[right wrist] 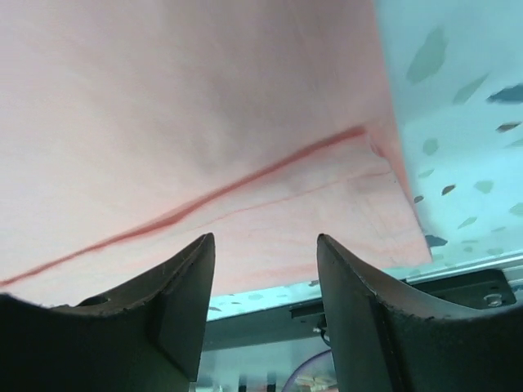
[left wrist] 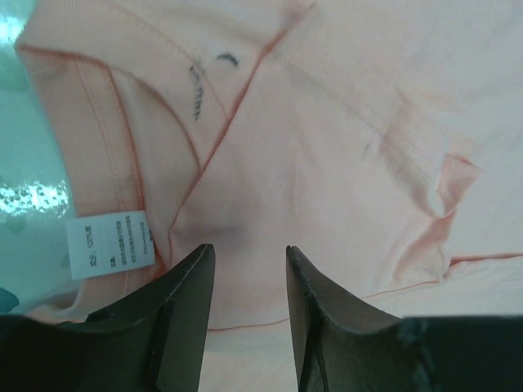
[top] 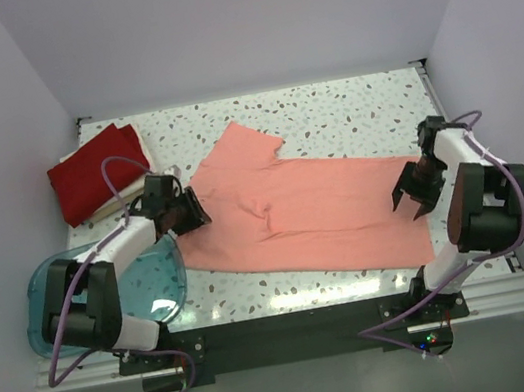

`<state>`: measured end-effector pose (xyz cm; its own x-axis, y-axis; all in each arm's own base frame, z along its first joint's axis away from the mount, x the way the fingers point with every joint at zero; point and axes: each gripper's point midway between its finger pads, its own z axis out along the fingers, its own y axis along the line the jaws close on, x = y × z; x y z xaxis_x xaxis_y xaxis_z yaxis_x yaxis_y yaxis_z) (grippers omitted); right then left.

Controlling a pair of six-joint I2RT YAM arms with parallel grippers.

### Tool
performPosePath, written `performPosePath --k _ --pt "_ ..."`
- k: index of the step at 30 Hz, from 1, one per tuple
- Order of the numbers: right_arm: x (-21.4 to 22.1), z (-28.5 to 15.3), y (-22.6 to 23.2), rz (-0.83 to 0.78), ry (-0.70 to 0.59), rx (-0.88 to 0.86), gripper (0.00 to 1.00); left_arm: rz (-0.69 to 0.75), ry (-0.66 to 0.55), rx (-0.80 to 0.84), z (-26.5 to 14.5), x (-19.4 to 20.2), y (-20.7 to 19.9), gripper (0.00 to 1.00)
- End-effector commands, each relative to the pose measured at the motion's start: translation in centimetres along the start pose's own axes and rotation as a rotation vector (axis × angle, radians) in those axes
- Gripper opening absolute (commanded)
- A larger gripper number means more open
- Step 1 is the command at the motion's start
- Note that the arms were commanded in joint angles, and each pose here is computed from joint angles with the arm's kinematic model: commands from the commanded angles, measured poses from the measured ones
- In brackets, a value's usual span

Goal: Fold and stack the t-shirts
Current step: Fold the tshirt

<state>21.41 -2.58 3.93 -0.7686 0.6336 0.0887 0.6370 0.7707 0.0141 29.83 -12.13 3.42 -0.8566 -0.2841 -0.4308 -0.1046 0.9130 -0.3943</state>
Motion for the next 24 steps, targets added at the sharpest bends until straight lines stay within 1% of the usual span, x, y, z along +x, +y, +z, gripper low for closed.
performPosePath --k 1,2,4,9,10,17,24 --pt "-3.7 -4.2 0.7 -0.006 -0.155 -0.033 0.57 0.061 -0.074 0.029 -0.7 -3.6 -1.9 0.45" --pt "-5.1 -5.4 1.1 -0.020 -0.203 -0.041 0.56 0.068 -0.097 0.044 -1.0 -4.8 -2.7 0.45" --pt "-7.5 -6.9 1.6 -0.032 -0.277 -0.051 0.56 0.083 -0.110 0.054 -1.0 -5.7 -3.2 0.45" --pt "-12.5 -8.8 3.1 -0.041 -0.409 -0.096 0.52 0.107 -0.175 0.113 -1.7 -8.7 -5.5 0.45" --pt "-14.1 -9.5 3.4 -0.039 -0.461 -0.100 0.52 0.110 -0.183 0.124 -1.7 -9.0 -5.8 0.45" --pt "-19.5 -8.6 3.9 -0.022 -0.541 -0.082 0.44 0.130 -0.251 0.179 -2.7 -11.8 -7.9 0.46" --pt "-22.2 -5.9 4.2 -0.023 -0.524 -0.054 0.40 0.141 -0.289 0.186 -2.8 -13.1 -8.4 0.46"
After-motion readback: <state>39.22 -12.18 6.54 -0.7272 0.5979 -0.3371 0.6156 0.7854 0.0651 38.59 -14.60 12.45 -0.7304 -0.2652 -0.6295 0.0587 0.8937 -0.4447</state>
